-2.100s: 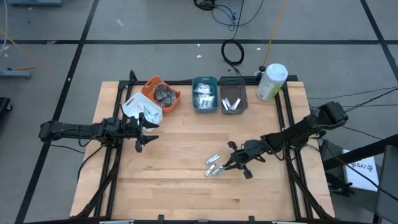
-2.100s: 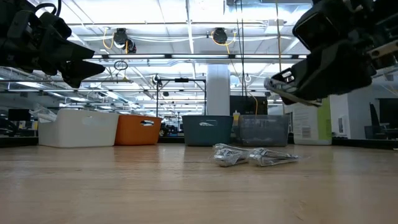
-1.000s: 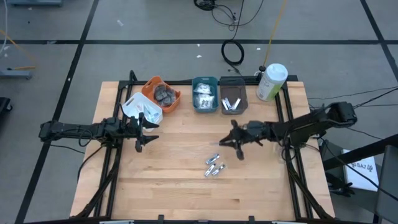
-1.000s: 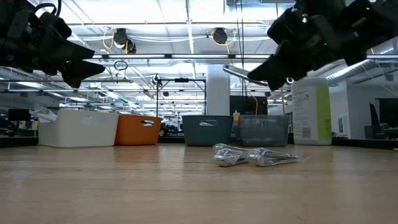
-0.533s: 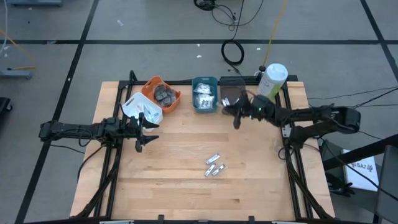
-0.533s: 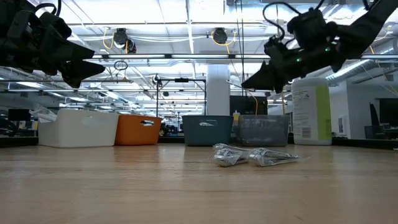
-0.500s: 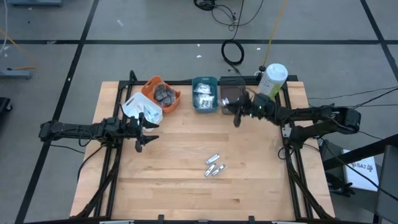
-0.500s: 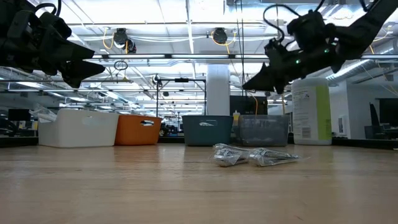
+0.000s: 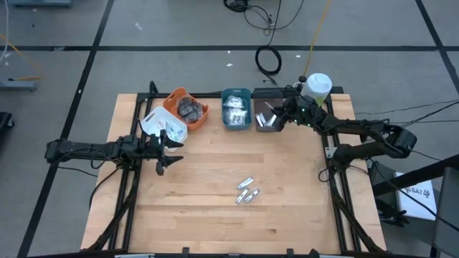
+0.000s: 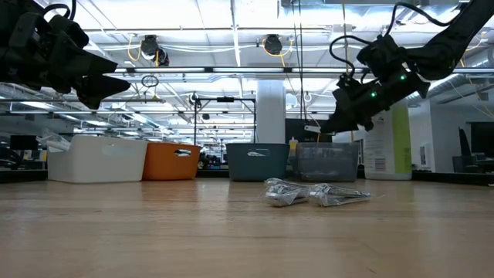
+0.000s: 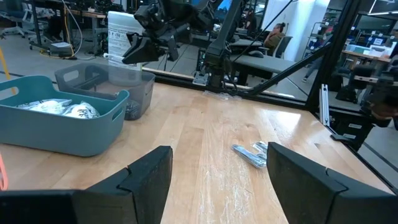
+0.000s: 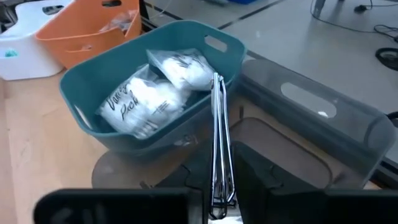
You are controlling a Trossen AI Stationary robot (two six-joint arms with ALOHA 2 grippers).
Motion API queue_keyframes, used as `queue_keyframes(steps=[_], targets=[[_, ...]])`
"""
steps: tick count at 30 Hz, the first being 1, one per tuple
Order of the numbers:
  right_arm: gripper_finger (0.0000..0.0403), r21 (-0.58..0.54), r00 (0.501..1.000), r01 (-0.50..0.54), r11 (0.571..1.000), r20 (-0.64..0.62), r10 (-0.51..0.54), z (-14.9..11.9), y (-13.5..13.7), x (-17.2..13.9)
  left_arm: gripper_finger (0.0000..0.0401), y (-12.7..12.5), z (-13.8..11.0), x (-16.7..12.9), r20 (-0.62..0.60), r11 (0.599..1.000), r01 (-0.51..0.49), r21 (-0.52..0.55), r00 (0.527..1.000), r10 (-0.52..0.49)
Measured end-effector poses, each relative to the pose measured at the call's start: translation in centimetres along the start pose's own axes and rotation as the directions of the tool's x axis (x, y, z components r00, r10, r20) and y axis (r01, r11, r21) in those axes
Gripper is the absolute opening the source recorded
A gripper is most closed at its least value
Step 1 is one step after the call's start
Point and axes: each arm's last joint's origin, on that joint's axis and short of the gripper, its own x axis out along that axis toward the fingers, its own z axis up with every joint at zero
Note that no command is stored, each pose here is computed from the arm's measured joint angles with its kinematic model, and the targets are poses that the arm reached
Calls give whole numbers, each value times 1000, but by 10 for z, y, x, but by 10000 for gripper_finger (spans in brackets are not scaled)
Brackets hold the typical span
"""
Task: Pick & Place Travel size toiletries
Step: Put the silver nail cutter into the black bin
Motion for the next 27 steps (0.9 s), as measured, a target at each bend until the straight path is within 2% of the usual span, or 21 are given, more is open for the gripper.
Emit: queue_keyframes(steps=[18, 27], targets=[[139, 37, 1000, 24, 999, 11, -24, 1, -1, 0, 255, 0, 0, 0, 0, 1000, 0, 0, 1000, 0], [146, 37, 1000, 17, 999, 10, -17, 1, 0, 0, 255, 0, 0, 0, 0, 1000, 0, 0, 1000, 0]])
